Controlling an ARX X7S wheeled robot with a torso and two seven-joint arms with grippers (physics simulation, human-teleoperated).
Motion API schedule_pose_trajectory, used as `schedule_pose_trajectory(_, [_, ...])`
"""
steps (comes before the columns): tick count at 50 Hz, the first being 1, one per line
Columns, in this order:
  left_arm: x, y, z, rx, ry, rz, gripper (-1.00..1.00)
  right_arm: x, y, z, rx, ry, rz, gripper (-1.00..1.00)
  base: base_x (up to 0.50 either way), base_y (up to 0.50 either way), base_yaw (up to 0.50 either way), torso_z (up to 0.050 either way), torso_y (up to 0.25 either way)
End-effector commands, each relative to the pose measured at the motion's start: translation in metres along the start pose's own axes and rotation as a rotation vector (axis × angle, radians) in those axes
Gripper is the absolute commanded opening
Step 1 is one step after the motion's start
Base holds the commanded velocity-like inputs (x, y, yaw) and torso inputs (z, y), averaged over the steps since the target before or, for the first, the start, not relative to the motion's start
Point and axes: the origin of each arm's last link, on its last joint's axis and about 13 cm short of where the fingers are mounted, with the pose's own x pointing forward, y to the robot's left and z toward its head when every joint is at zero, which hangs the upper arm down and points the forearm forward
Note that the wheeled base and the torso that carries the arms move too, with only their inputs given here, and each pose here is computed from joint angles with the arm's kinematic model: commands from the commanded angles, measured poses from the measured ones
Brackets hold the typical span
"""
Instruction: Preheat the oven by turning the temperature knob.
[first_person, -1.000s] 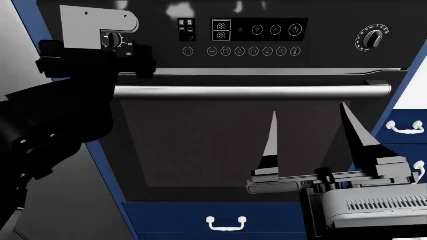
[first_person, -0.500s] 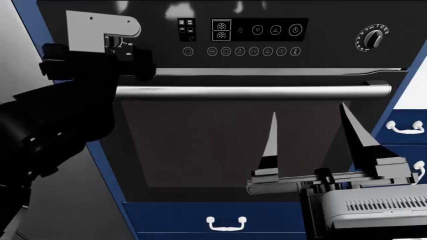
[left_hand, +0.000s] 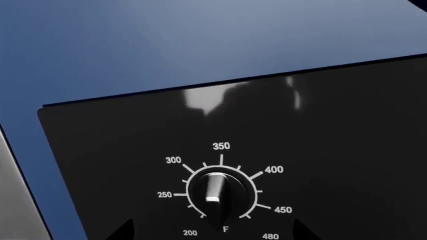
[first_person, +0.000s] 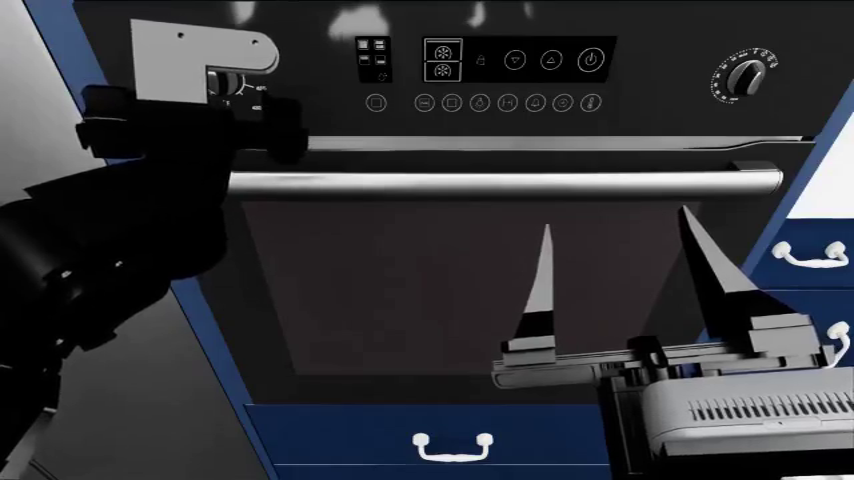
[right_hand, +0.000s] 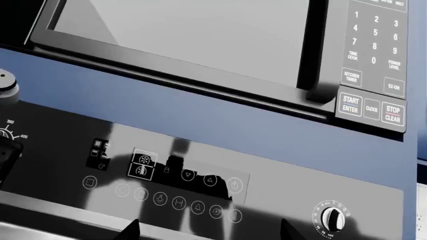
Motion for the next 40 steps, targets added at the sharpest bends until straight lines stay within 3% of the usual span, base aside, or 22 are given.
schedule_pose_trajectory(1, [0.0020, 0.0008, 0.0001, 0.004, 0.000, 0.004, 1.00, -0.0001, 0.0003, 0.0001, 0.001, 0.000, 0.000, 1.00, 0.00, 0.00, 0.00, 0.000, 0.000])
schedule_pose_trajectory(26, [0.0038, -0.0045, -0.0011, 0.006, 0.003, -0.005, 1.00, -0.0001, -0.0021, 0.0001, 0.001, -0.001, 0.000, 1.00, 0.00, 0.00, 0.00, 0.000, 0.000])
schedule_pose_trajectory(27, [0.0040, -0.0046, -0.0012, 0.006, 0.003, -0.003, -1.00, -0.0002, -0.0020, 0.0001, 0.000, -0.001, 0.000, 1.00, 0.00, 0.00, 0.00, 0.000, 0.000])
schedule_pose_trajectory(40, [0.0076, -0.0024, -0.0027, 0.007, 0.004, -0.004, -1.00, -0.0003, 0.0002, 0.0003, 0.002, -0.001, 0.002, 1.00, 0.00, 0.00, 0.00, 0.000, 0.000])
